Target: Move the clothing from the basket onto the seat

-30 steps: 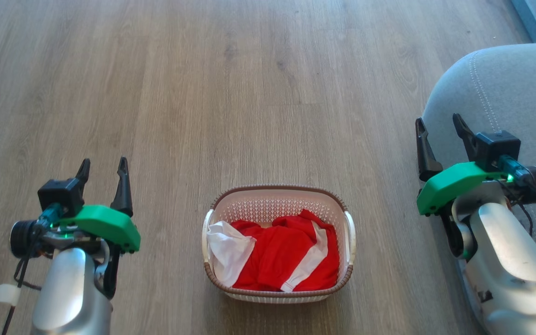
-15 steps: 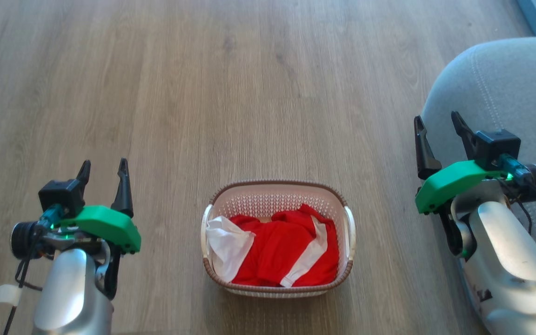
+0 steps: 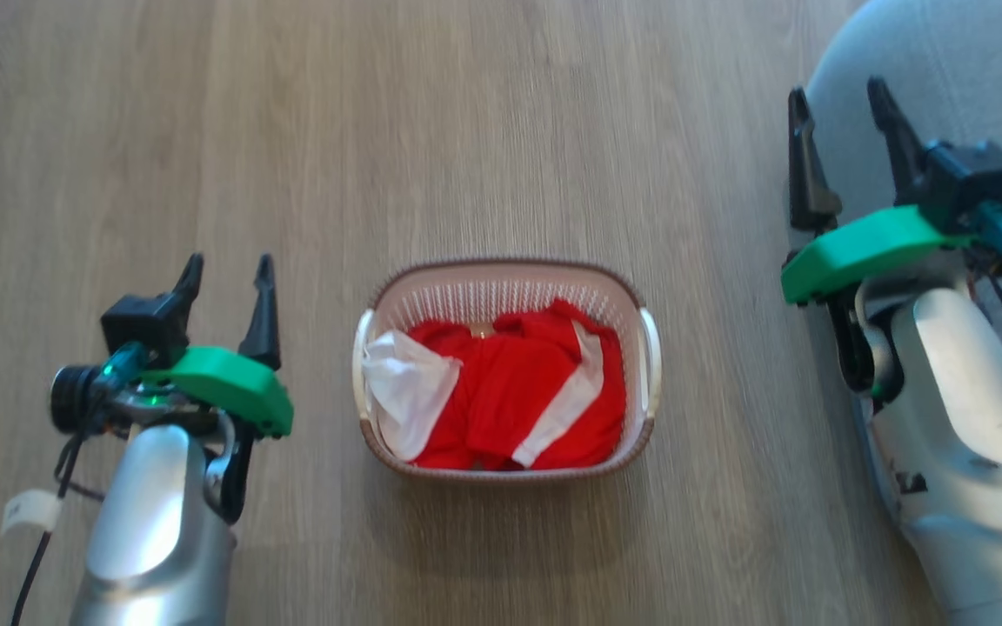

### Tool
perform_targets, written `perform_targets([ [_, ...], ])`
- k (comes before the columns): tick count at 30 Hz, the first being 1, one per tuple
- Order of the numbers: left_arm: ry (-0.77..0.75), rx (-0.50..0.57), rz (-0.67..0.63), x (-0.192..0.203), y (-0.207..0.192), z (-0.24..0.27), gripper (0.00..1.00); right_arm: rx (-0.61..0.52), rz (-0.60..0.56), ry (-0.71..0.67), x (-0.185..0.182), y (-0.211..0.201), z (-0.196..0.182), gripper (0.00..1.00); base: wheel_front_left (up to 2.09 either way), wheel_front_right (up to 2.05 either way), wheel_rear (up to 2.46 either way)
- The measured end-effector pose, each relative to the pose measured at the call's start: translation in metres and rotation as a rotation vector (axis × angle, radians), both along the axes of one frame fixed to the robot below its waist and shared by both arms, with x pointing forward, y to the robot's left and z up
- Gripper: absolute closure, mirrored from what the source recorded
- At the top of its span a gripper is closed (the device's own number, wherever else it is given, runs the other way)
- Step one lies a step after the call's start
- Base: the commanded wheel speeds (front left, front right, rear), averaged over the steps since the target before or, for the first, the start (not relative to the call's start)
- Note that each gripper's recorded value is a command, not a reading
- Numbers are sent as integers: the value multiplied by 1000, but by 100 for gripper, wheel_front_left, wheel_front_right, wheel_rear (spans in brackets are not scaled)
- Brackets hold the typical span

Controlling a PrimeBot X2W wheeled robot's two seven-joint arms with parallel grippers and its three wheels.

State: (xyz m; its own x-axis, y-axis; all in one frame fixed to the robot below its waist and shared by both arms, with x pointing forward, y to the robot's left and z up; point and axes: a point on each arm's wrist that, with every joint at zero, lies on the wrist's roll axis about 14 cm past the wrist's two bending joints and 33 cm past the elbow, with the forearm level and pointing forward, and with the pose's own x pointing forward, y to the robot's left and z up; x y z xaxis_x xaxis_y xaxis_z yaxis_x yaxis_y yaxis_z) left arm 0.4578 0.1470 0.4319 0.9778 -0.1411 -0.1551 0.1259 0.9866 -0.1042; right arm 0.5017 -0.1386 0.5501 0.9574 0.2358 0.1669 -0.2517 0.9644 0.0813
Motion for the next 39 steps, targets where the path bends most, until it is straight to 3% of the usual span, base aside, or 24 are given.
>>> perform_targets([
  [15,138,-120,-221,49,-91,-80,0,6,-8,-11,58,-2,-43,0,0,0,0],
  [24,274,-138,-435,36,-155,-147,0,-10,-17,53,81,-4,-96,0,0,0,0],
  [30,347,-52,-588,24,-179,-189,0,-28,-31,97,87,-11,-125,0,0,0,0],
  [39,467,209,-767,5,-173,-254,0,-36,-51,157,84,-19,-155,0,0,0,0],
])
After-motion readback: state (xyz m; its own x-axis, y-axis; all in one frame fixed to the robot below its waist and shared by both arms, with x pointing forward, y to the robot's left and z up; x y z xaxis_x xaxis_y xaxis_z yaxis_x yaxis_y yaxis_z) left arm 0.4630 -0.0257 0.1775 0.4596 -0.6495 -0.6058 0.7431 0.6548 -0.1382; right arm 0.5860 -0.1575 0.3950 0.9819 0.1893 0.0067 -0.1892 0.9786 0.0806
